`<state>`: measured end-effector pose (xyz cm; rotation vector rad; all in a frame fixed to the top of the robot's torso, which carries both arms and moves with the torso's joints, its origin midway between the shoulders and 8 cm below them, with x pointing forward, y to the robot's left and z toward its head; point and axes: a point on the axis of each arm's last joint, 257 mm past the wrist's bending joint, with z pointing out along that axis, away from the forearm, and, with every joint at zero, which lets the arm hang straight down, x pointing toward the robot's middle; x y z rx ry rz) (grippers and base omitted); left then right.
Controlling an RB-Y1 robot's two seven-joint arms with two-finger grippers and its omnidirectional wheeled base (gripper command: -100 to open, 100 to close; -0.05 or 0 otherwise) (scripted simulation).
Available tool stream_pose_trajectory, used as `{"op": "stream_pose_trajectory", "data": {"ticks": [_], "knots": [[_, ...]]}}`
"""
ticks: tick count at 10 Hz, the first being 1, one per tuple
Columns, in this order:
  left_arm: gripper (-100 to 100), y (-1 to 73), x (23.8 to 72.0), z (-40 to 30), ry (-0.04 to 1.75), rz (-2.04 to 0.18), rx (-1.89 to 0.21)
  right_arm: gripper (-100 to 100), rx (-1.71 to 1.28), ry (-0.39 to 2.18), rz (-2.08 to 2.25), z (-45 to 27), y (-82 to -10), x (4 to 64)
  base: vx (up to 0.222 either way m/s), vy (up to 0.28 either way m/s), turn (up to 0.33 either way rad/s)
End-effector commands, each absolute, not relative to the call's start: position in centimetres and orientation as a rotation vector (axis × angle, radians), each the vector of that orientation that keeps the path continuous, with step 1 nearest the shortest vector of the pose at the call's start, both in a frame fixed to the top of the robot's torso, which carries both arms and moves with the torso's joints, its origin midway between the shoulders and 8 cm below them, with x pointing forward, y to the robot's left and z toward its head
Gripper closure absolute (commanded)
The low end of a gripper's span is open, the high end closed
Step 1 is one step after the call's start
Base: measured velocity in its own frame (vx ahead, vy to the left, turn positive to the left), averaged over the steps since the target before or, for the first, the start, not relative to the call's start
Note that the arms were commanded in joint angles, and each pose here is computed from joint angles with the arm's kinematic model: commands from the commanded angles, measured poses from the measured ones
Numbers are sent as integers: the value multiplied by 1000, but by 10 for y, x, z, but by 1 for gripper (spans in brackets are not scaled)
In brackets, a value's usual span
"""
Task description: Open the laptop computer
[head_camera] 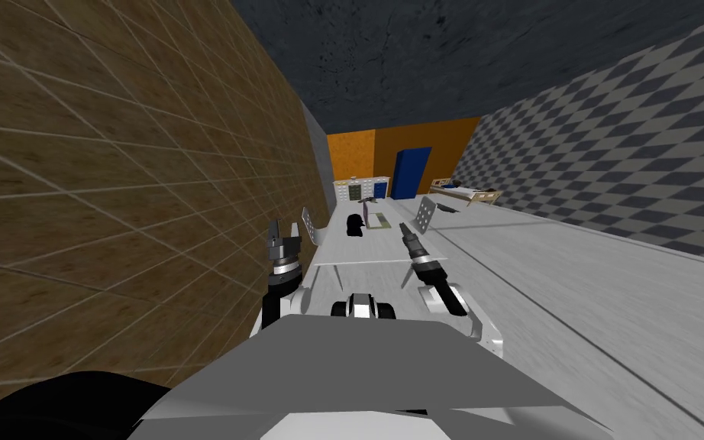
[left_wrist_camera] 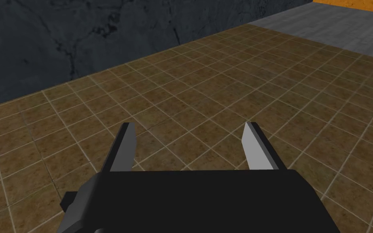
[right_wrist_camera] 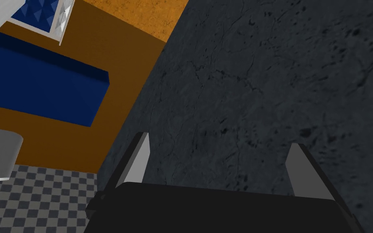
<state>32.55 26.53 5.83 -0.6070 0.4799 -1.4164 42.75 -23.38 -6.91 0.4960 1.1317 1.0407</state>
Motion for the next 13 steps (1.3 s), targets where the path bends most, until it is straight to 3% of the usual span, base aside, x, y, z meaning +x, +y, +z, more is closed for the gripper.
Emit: {"op": "stream_pose_trajectory", "data": {"ticks": [1, 13], "knots": [[0, 265, 326, 58, 480, -1416, -607, -100, 429, 1228, 952, -94, -230, 444, 6, 48, 111], [0, 265, 326, 58, 480, -1416, -607, -100, 67, 1566, 460, -196, -252, 506, 5, 51, 128]]}}
